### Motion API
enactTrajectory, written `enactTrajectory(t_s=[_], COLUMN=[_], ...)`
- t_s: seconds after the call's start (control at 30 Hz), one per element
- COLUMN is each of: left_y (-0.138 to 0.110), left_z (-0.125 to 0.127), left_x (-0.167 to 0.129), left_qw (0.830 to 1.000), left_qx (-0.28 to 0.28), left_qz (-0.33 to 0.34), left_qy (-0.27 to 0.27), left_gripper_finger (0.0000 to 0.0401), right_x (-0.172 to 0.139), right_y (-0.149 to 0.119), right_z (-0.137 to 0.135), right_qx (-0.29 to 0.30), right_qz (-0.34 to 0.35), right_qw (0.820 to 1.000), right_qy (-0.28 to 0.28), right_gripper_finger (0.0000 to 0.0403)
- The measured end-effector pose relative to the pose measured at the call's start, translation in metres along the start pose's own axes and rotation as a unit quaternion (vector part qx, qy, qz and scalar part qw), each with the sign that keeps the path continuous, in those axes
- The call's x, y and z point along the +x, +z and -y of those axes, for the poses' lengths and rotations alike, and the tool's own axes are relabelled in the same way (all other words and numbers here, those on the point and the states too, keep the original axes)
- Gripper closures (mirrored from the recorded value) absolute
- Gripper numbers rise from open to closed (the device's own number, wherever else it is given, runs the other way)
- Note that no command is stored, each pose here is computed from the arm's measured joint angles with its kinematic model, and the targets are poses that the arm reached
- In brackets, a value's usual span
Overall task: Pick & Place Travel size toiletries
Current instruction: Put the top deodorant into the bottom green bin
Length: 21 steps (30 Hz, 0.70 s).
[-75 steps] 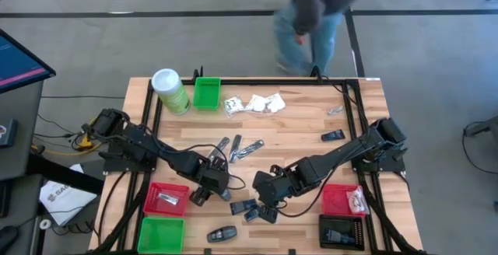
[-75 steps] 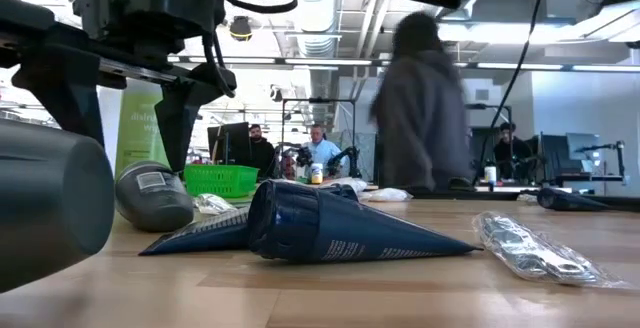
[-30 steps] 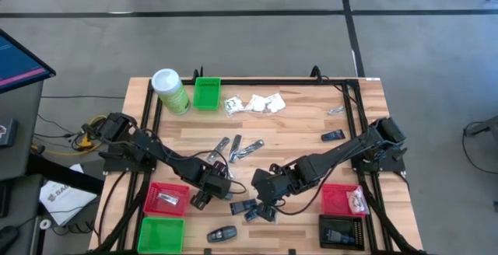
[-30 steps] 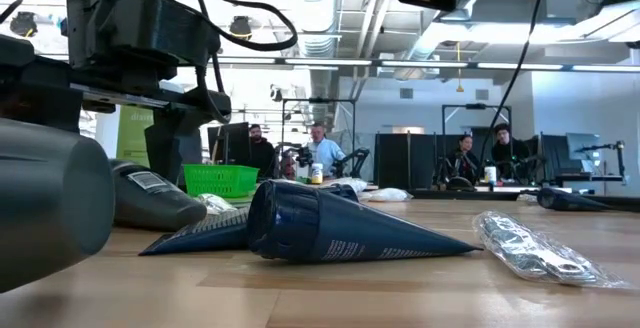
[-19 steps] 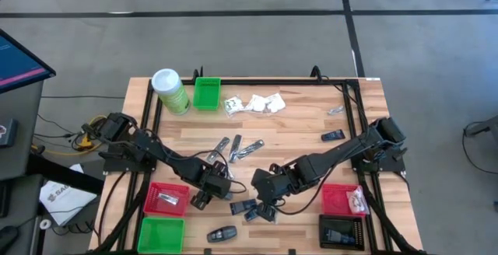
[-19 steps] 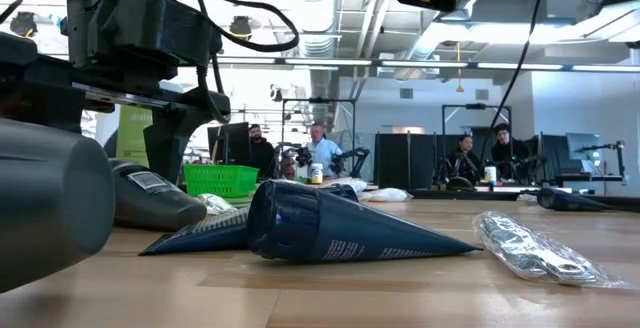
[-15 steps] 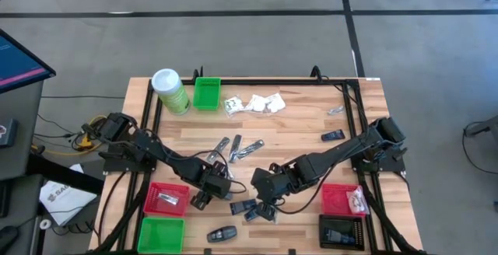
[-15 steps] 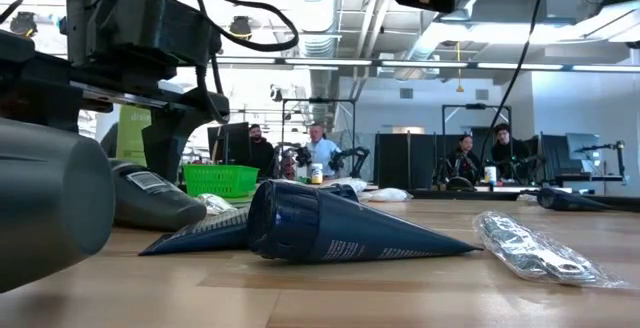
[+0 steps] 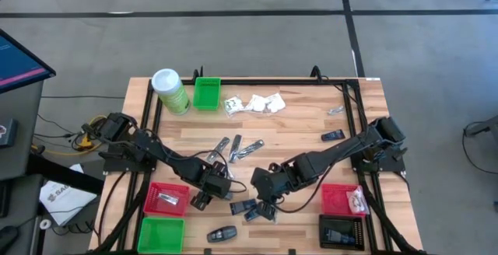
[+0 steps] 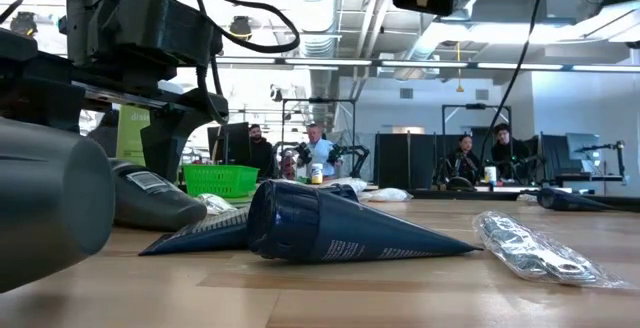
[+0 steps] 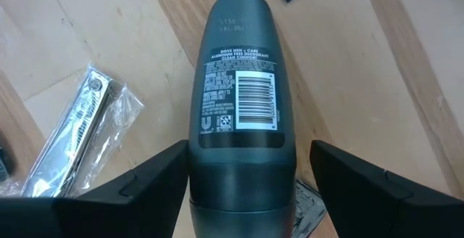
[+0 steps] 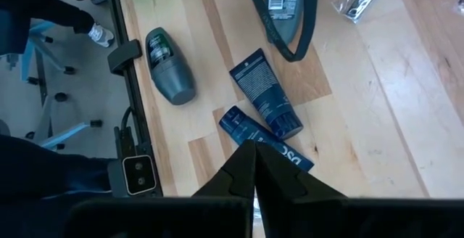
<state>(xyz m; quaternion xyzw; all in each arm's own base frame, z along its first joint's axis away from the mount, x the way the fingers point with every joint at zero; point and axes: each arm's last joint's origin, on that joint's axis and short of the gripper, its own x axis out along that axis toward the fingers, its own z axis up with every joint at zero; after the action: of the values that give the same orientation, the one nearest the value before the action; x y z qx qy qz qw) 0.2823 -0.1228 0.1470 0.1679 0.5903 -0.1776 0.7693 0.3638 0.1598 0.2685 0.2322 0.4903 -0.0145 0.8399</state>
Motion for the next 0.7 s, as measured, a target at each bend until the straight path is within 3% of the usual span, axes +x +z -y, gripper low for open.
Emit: enactTrajectory(t_s=[0.7], left_y=[0.0005], left_z=[0.0003], left_x=[0.0], left_qw=[0.999], left_qx=[-0.035], left_qz=[0.003], left_qy=[-0.006], left_gripper_finger=[0.0123], right_x=[0.0001], right_y=[0.003], right_z=[0.0024], right_qx=[-0.006], right_qz=[0.006], right_qw=[1.0], right_qy=[-0.003], right_gripper_finger=[0.0403])
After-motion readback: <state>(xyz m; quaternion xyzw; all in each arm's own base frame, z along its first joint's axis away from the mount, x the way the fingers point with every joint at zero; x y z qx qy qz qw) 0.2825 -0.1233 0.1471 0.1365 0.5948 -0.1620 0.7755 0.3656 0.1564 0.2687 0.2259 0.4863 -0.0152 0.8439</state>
